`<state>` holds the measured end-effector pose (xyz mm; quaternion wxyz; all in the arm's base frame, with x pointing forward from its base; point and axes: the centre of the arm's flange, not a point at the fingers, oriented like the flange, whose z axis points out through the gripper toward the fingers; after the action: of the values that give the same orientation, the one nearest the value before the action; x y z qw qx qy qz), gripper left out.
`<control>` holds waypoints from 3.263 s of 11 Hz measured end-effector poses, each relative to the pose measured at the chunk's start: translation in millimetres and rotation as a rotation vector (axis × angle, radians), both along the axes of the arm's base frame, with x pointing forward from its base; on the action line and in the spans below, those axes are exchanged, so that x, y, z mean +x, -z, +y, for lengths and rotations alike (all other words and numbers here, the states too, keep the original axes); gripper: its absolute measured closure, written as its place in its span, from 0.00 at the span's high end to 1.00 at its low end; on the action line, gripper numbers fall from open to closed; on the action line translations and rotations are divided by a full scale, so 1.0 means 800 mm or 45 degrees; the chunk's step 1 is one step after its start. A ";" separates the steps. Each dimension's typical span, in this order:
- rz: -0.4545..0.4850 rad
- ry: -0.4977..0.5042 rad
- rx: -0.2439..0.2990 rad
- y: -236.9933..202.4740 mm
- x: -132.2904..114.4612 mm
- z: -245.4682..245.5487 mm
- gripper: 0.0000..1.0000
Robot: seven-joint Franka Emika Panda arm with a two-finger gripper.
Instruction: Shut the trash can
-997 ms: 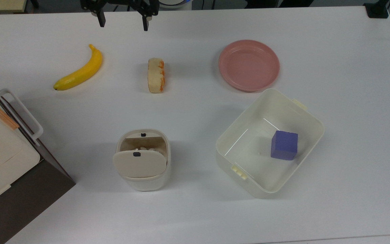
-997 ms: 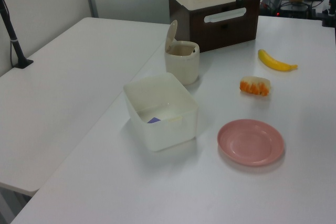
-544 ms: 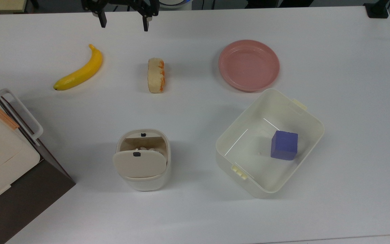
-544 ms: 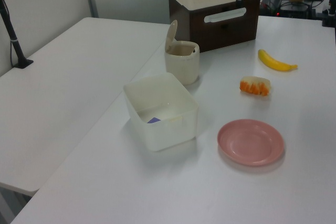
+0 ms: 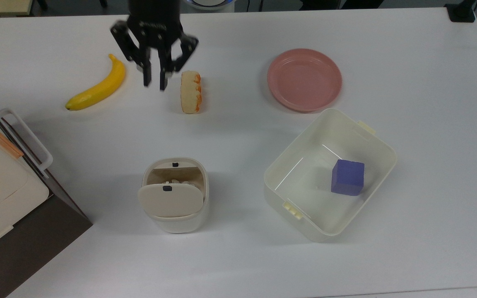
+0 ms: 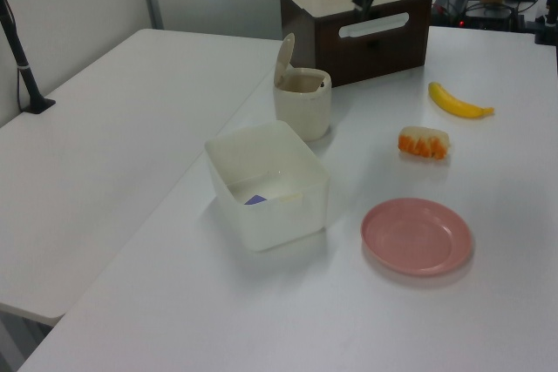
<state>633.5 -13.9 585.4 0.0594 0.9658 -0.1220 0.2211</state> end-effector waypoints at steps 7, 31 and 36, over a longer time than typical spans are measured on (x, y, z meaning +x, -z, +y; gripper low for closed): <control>-0.505 0.715 0.253 0.018 0.100 0.044 0.01; 0.123 0.272 -0.196 0.170 0.146 0.064 0.01; 0.202 0.218 -0.229 0.192 0.136 0.057 0.01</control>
<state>742.7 31.3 431.9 0.1738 0.9571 -0.1784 0.1482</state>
